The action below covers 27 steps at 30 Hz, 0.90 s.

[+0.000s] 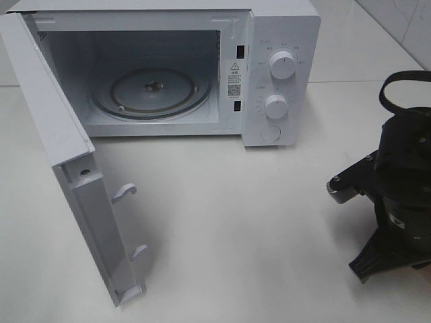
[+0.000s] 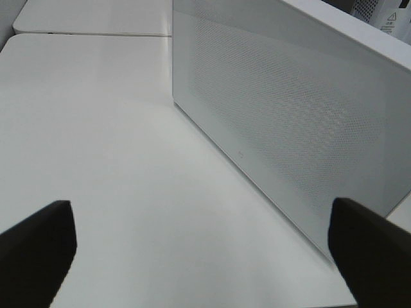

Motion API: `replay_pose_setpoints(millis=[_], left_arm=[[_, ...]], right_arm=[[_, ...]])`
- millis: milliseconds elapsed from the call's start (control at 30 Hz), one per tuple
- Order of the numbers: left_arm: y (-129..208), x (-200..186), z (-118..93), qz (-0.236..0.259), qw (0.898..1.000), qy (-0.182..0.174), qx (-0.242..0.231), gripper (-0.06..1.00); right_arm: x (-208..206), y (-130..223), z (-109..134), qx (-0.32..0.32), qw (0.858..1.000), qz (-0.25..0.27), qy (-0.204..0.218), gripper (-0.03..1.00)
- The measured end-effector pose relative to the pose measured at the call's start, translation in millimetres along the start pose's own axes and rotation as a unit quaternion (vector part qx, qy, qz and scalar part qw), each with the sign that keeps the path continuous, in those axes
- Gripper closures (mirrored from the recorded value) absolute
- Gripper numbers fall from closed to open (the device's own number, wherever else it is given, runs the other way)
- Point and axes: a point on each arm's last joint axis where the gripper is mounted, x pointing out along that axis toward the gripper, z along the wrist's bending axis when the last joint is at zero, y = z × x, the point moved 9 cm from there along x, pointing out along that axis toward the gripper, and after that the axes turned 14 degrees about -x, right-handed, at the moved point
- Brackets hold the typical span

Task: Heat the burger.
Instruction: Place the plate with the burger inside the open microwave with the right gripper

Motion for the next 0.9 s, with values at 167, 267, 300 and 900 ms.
replay_pose_setpoints(millis=[167,267,300,900], left_arm=[[0.0,0.0,0.0,0.000,1.000,0.000,0.000,-0.05],[0.0,0.0,0.0,0.000,1.000,0.000,0.000,-0.05],[0.0,0.0,0.0,0.000,1.000,0.000,0.000,-0.05],[0.0,0.0,0.0,0.000,1.000,0.000,0.000,-0.05]], right_arm=[[-5.2,6.8,5.4,-0.019,1.000,-0.010,0.007,0.95],[-14.7,10.7,5.5,-0.018,0.999,-0.030,0.007,0.95],[-17.5,12.1,4.8,-0.019,0.999,-0.035,0.009,0.95],[-48.0,28.6,12.2,-0.048,0.994,-0.087,0.035,0.95]])
